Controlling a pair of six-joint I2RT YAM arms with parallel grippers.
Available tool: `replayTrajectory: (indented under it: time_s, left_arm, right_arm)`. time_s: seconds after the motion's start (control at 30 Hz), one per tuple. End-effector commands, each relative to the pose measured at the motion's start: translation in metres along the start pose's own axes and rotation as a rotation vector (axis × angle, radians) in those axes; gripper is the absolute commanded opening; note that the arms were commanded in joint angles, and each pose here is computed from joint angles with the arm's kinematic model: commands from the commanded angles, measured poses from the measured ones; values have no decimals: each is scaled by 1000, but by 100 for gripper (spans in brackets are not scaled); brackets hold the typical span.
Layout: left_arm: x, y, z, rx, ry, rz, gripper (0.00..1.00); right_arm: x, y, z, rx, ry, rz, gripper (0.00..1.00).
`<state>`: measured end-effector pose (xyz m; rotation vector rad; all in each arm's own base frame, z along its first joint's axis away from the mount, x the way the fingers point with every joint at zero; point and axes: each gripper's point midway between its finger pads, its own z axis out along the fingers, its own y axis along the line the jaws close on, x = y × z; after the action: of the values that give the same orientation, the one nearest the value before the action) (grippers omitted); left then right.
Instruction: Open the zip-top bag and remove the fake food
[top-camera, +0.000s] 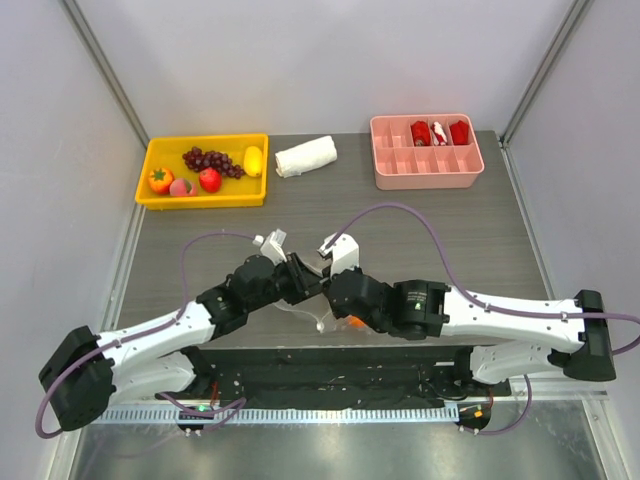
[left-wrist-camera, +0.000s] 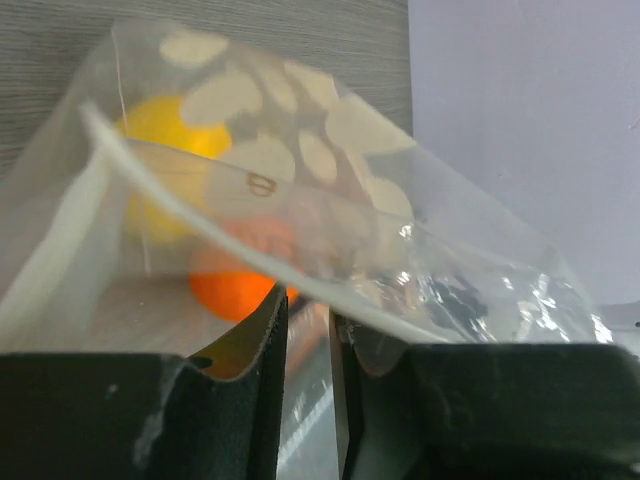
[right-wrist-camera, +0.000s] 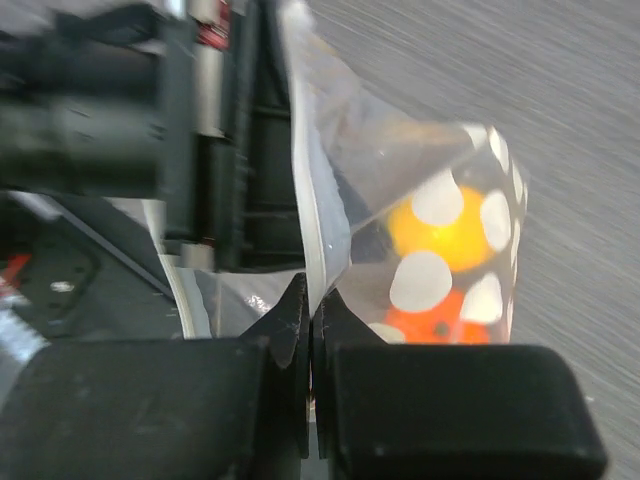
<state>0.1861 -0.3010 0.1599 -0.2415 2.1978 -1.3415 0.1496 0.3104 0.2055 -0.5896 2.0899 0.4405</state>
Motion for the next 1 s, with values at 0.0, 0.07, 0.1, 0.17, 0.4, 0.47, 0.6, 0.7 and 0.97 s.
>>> replayTrajectory:
  time_s: [0.0, 0.07, 0.1, 0.17, 0.4, 0.47, 0.6, 0.7, 0.97]
  left_arm:
    - [-4, 9, 5, -35, -47, 78, 26]
    - [-3, 14, 8, -61, -37, 92, 32]
    - [-5, 19, 11, -90, -51, 105, 34]
    - [-1, 26, 19, -144, -18, 123, 43]
    - [33, 66, 31, -303, 126, 175, 52]
    - [36, 67, 34, -303, 126, 180, 54]
    - [28, 65, 35, -296, 80, 182, 55]
    - [25, 68, 34, -312, 61, 186, 55]
    - [31, 60, 38, -261, 89, 164, 55]
  right_arm:
    - [-38, 37, -18, -179, -69, 149, 1]
    - [-39, 48, -18, -230, -66, 159, 1]
    - [-40, 49, -18, -235, -68, 163, 2]
    - [-40, 50, -15, -235, -71, 159, 1]
    - [-21, 34, -10, -204, -47, 167, 15]
    - [-13, 27, -11, -195, -41, 179, 40]
    - [-24, -3, -36, -150, -105, 253, 76]
    - [-33, -32, -60, -97, -165, 298, 82]
    - [17, -155, -33, 367, -89, 354, 56]
